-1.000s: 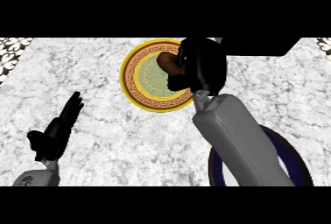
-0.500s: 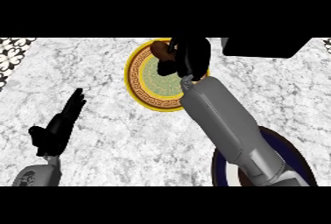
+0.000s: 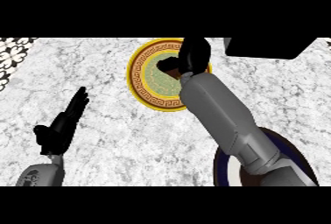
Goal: Pick the sweet potato from the plate and place it in the plate
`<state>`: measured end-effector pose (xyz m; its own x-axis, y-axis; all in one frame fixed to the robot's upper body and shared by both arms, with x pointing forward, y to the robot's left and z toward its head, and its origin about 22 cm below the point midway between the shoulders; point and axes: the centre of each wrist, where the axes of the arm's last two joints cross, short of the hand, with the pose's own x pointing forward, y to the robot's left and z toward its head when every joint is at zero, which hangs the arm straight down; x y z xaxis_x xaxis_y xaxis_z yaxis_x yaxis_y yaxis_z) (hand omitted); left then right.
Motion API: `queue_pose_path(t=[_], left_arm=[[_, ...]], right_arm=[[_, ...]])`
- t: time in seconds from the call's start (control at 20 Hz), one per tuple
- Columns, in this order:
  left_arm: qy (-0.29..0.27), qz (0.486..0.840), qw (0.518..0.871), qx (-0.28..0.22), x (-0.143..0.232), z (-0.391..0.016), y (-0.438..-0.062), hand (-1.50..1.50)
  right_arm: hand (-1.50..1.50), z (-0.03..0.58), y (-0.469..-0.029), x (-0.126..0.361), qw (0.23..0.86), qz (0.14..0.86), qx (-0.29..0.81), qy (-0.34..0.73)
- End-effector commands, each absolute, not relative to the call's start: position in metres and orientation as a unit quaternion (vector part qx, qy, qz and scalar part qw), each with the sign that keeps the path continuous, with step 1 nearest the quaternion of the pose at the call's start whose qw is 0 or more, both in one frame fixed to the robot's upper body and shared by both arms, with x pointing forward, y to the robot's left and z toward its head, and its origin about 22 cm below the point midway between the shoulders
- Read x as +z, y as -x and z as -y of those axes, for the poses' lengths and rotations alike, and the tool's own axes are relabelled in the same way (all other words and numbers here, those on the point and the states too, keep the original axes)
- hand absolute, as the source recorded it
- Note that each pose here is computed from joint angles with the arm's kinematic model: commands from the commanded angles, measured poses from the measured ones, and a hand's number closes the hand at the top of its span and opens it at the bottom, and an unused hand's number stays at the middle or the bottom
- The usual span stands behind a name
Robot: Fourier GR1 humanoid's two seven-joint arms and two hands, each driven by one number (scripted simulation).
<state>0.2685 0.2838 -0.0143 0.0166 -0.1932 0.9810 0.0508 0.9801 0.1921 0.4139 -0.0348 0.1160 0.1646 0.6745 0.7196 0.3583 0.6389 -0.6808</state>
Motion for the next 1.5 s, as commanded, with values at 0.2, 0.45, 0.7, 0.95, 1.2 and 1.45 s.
queue_pose_path(t=[0.2,0.45,0.7,0.95,1.2,1.45], left_arm=[[-0.066,0.696,0.711,-0.071,-0.019,-0.293,-0.268,0.0],[-0.071,0.691,0.717,-0.063,-0.024,-0.297,-0.256,0.0],[-0.072,0.686,0.722,-0.059,-0.019,-0.296,-0.261,0.0],[-0.074,0.683,0.724,-0.06,-0.017,-0.314,-0.266,0.0],[-0.066,0.687,0.72,-0.067,-0.016,-0.293,-0.263,0.0],[-0.073,0.693,0.715,-0.063,-0.011,-0.287,-0.247,0.0]], right_arm=[[-1.5,0.046,-0.412,0.124,0.629,0.695,-0.055,0.345],[-1.5,0.08,-0.39,0.101,0.635,0.711,-0.115,0.28],[-1.5,0.133,-0.355,0.067,0.624,0.73,-0.1,0.259],[-1.5,0.186,-0.331,0.037,0.61,0.749,-0.071,0.249],[-1.5,0.216,-0.321,0.026,0.62,0.746,-0.036,0.241],[-1.5,0.256,-0.308,0.013,0.619,0.743,-0.031,0.251]])
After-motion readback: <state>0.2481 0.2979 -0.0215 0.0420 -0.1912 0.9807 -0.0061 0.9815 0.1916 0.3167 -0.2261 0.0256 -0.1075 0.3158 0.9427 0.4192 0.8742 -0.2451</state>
